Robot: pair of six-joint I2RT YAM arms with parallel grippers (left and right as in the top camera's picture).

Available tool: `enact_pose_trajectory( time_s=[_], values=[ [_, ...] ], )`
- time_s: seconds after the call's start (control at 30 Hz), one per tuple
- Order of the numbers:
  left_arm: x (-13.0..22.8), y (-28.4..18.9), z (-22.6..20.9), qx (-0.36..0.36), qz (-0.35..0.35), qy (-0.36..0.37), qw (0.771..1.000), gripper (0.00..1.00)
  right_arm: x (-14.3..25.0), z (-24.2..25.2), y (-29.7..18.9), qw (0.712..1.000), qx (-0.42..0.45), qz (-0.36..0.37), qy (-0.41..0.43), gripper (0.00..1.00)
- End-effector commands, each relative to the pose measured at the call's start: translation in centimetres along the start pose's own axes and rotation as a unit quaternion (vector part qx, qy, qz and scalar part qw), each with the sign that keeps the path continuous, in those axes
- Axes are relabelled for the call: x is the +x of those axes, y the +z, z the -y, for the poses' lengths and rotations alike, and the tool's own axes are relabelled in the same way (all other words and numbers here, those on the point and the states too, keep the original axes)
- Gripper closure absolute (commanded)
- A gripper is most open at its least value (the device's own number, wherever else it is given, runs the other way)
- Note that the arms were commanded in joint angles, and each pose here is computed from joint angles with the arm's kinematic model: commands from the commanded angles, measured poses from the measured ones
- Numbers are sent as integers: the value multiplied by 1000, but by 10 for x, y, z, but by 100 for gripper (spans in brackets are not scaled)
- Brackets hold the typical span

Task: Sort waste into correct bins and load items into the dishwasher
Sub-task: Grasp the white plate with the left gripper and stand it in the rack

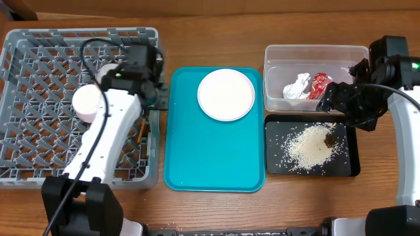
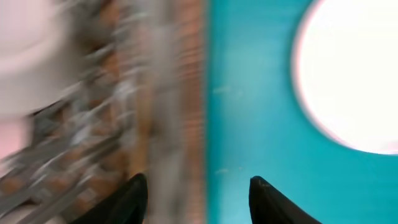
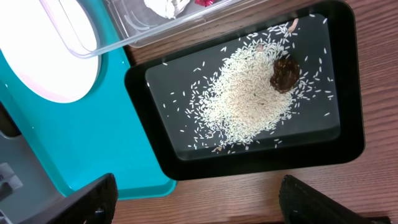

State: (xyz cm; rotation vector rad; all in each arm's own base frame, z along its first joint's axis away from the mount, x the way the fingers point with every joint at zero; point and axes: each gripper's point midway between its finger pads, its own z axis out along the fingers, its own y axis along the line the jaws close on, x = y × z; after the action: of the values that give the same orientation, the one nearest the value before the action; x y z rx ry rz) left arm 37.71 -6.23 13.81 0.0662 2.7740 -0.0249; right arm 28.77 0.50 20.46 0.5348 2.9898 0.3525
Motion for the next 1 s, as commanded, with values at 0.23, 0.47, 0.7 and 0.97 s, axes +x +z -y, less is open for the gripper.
enact_pose_trajectory(
  time_s=[0.23, 0.47, 0.7, 0.97],
  values=[
    [9, 26, 176, 137, 40, 260, 955, 25, -4, -3, -8, 1000, -3, 17, -8, 15],
    [45, 86, 195, 133, -31, 290, 947, 25, -4, -3, -8, 1000, -3, 16, -8, 15],
    [77, 105, 181, 116, -105, 293, 943, 59, -4, -3, -8, 1000, -3, 17, -8, 15],
    [55, 79, 189, 117, -100, 274, 949, 96, -4, -3, -8, 1000, -3, 16, -8, 15]
  ],
)
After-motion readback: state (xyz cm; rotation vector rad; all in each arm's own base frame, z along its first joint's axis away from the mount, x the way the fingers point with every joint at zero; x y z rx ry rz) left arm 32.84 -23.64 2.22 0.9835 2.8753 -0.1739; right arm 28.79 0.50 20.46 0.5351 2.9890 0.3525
